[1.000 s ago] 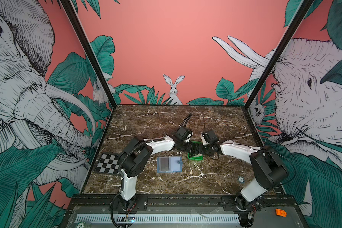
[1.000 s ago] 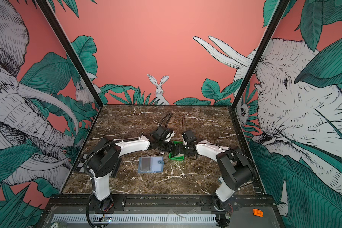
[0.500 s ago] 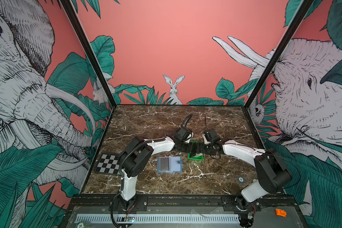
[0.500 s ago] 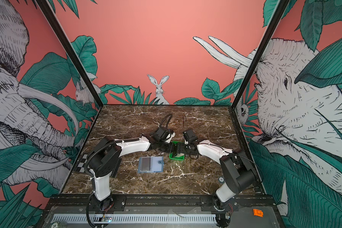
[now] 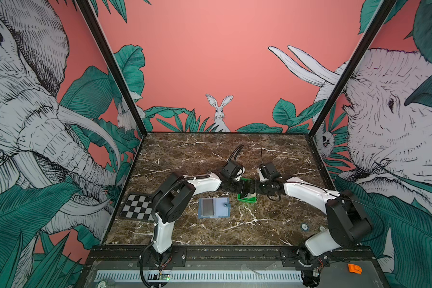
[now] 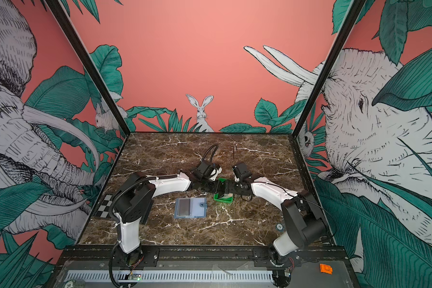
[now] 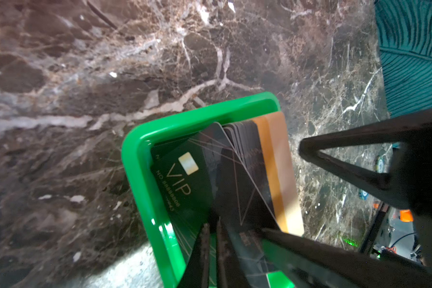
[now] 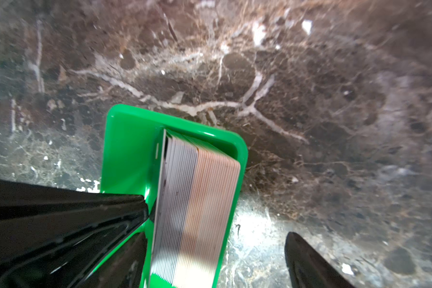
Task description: Put the credit cards into the card holder
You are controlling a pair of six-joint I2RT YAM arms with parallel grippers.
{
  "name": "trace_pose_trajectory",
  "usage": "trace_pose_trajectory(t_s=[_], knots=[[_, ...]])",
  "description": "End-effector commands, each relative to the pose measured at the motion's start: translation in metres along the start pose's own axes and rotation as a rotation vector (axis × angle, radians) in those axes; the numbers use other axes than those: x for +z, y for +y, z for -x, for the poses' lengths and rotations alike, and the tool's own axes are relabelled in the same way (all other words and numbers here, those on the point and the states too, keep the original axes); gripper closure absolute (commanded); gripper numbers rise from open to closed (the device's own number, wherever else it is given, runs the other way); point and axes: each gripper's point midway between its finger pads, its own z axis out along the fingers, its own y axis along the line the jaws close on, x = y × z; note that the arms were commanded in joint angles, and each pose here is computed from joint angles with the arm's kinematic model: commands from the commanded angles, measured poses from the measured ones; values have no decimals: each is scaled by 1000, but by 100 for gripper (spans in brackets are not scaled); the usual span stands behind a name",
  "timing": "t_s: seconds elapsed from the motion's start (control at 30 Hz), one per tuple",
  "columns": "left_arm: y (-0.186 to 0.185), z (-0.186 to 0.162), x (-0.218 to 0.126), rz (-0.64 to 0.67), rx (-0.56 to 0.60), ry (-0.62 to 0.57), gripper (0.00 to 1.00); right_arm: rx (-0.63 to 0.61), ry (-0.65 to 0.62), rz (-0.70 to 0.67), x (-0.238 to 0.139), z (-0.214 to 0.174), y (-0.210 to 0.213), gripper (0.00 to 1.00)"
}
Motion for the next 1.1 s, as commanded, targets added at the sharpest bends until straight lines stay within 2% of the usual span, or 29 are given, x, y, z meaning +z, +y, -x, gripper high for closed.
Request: trace_pose_trajectory(t_s=[0.0, 0.1, 0.23, 0.37, 0.73, 1.07], knots=[[10, -15, 7, 32, -23, 42, 89, 15, -24, 50, -18, 4, 10, 17], [10, -14, 7, 31, -25, 41, 89, 55, -38, 97, -27, 5, 19, 26], [9, -13, 8, 29, -26, 38, 89, 105, -27, 155, -29, 4, 31, 47], [7, -11, 8, 23, -29, 32, 89, 122, -10, 146, -22, 3, 33, 61], [5, -10, 6, 19, -27, 26, 89, 136, 26, 153, -4, -1, 37, 77], [5, -11, 6, 12, -35, 19, 89, 136, 44, 158, 5, -5, 41, 85]])
